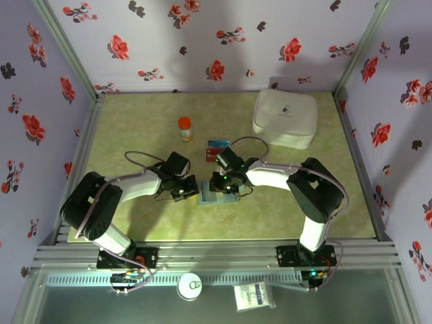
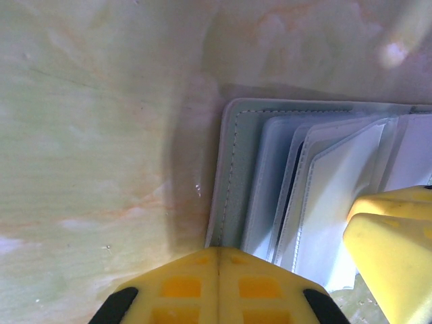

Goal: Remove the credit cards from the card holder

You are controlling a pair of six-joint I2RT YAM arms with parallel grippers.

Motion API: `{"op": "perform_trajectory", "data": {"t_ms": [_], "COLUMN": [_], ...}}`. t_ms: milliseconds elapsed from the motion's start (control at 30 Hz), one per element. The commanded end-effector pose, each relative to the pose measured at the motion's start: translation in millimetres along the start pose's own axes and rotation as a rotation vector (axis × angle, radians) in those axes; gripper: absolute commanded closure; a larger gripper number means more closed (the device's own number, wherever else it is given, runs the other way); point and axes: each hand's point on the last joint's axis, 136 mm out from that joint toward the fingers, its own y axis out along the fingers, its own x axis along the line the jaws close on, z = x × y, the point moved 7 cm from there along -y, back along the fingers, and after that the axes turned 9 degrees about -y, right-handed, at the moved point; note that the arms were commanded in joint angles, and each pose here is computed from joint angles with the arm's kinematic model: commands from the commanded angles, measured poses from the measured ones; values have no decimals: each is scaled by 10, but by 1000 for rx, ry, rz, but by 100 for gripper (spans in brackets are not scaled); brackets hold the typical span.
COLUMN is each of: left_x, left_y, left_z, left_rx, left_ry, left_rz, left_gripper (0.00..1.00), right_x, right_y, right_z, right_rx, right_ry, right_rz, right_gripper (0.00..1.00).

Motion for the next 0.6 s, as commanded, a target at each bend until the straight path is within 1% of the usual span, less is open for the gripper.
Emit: {"op": "perform_trajectory", "data": {"t_ms": [0, 200, 400, 567], "left_x": [12, -28, -118, -222], "left_y": [-46, -75, -235, -316], "left_z": [-36, -49, -71, -85], "left_rx": [-13, -21, -76, -83], "left_ry": [11, 9, 20, 12], "left_rz": [-26, -12, 18, 56], "left_gripper": [100, 100, 100, 100], "right_x": [-13, -62, -137, -173], "right_y": [-74, -100, -116, -121], "right_z": [-14, -18, -26, -30], "right_rx": [-27, -42, -64, -77], "right_ry": [4, 22, 57, 78], "right_rz": [-18, -57, -116, -152], "right_gripper": [77, 77, 78, 78]}}
